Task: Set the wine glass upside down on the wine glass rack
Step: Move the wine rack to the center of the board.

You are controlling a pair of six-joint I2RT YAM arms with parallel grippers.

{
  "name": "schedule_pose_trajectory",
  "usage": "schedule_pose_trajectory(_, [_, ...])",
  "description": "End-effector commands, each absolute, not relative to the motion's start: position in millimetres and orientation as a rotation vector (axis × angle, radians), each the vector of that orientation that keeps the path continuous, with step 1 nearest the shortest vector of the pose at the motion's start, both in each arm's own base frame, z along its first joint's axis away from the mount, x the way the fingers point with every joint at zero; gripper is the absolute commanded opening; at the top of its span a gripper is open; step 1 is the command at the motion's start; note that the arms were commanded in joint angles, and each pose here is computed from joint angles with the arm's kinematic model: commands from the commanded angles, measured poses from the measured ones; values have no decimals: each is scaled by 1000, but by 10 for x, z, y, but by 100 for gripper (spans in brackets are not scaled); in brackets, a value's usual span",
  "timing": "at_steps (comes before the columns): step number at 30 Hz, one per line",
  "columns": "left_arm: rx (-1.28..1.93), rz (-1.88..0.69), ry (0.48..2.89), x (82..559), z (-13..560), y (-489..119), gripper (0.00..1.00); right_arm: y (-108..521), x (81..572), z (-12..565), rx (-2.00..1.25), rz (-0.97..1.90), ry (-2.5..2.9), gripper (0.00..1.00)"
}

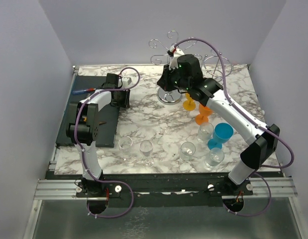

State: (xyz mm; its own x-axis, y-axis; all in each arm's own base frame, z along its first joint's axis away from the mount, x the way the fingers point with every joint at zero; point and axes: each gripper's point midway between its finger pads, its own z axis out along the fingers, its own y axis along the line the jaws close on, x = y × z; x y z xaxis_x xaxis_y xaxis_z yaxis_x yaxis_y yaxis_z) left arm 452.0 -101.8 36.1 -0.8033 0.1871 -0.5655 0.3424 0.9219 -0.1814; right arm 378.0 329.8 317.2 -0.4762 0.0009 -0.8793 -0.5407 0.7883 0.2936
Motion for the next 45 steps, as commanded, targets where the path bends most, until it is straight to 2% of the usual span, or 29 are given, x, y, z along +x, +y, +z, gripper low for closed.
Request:
schedule_pose_trajectory(1, [266,-66,2634,4425,19,-222,33,3251,3698,3027,-419,664,2043,12])
schedule_pose_trajectory(8, [235,-57,2620,4457,81,-118,33,3176,3727,3503,-425,624,1978,23])
schedule_pose_trajectory(11, [220,-156,2602,4445,240,-252,36,3108,3814,3780,-397,576,1923,34])
schedule_pose_trajectory(14, [199,-353,2552,4435,673,-517,51,2992,3989,3993,-345,471,1886,50])
schedule_pose_trajectory(17, [189,-503,2457,4451,1281,-726,84,2904,4193,4139,-298,398,1853,60])
schedule_pose_trajectory(19, [181,-569,2398,4440,1634,-821,98,2826,4338,4163,-269,347,1840,68])
schedule_pose_trajectory(20, [185,-594,2365,4431,1821,-859,99,2775,4419,4163,-253,312,1832,75])
schedule_pose_trajectory(22, [184,-619,2332,4408,2080,-896,99,2702,4554,4129,-236,261,1822,80])
schedule_pose_trajectory(27, [157,-629,2334,4378,2428,-903,99,2592,4835,4078,-221,194,1777,81])
schedule_pose_trajectory(34, [141,-615,2351,4365,2524,-881,99,2459,5158,4114,-226,153,1695,81])
schedule_pose_trajectory(45, [131,-651,2319,4310,2795,-928,99,2512,5545,3852,-300,263,1713,66])
